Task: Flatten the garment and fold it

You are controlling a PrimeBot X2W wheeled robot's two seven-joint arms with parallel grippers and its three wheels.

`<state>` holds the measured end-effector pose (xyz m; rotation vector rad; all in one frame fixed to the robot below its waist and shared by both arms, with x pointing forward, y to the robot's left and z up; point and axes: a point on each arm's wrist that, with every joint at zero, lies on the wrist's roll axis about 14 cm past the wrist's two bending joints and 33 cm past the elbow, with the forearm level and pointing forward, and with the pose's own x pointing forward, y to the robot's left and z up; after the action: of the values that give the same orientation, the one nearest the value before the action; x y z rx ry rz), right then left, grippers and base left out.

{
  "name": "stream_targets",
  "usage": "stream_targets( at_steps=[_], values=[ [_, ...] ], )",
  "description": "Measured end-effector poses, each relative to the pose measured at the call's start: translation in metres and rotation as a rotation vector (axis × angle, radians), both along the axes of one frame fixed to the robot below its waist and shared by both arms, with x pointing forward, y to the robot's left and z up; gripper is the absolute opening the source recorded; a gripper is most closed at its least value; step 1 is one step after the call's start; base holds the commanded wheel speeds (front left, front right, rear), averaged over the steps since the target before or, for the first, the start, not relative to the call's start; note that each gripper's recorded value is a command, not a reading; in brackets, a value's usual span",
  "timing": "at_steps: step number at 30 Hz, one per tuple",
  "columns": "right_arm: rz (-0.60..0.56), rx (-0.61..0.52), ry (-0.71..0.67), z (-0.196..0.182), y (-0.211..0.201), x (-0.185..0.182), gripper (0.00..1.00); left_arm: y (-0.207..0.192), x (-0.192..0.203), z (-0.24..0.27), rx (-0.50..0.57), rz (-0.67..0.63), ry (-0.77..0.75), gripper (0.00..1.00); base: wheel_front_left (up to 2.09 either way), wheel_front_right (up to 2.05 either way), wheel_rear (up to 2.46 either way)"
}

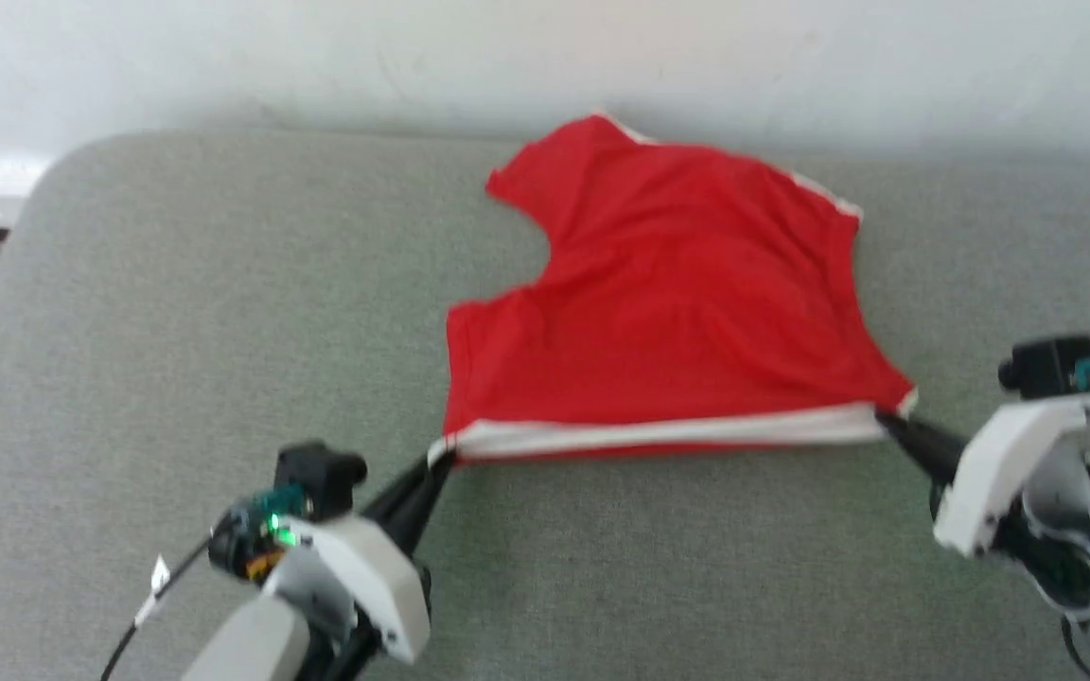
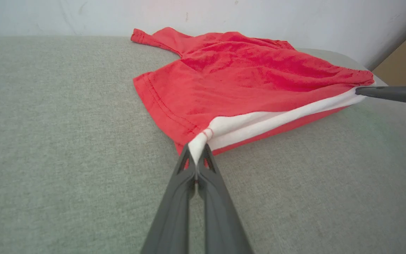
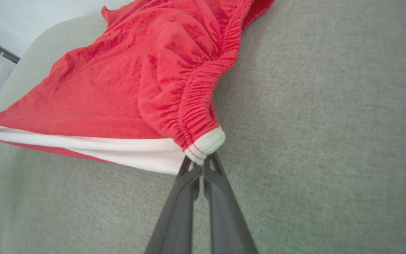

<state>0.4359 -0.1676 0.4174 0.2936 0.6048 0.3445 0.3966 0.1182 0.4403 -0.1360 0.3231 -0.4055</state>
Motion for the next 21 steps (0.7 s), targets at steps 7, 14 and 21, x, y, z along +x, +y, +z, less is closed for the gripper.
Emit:
stream_targets(
  at_steps=[7,14,21],
  values=[
    [0.020,-0.034,0.100,-0.009,-0.018,-0.055,0.00,-0.009,-0.062,0.000,-0.045,-0.034,0.065,0.00,0.00,0.00,0.00],
    [0.022,-0.075,0.246,-0.025,-0.044,-0.115,0.00,-0.025,-0.125,-0.009,-0.089,-0.075,0.165,0.00,0.00,0.00,0.00],
    [0.002,-0.080,0.304,-0.027,-0.060,-0.157,0.00,-0.036,-0.159,-0.005,-0.123,-0.101,0.193,0.00,0.00,0.00,0.00]
  ],
)
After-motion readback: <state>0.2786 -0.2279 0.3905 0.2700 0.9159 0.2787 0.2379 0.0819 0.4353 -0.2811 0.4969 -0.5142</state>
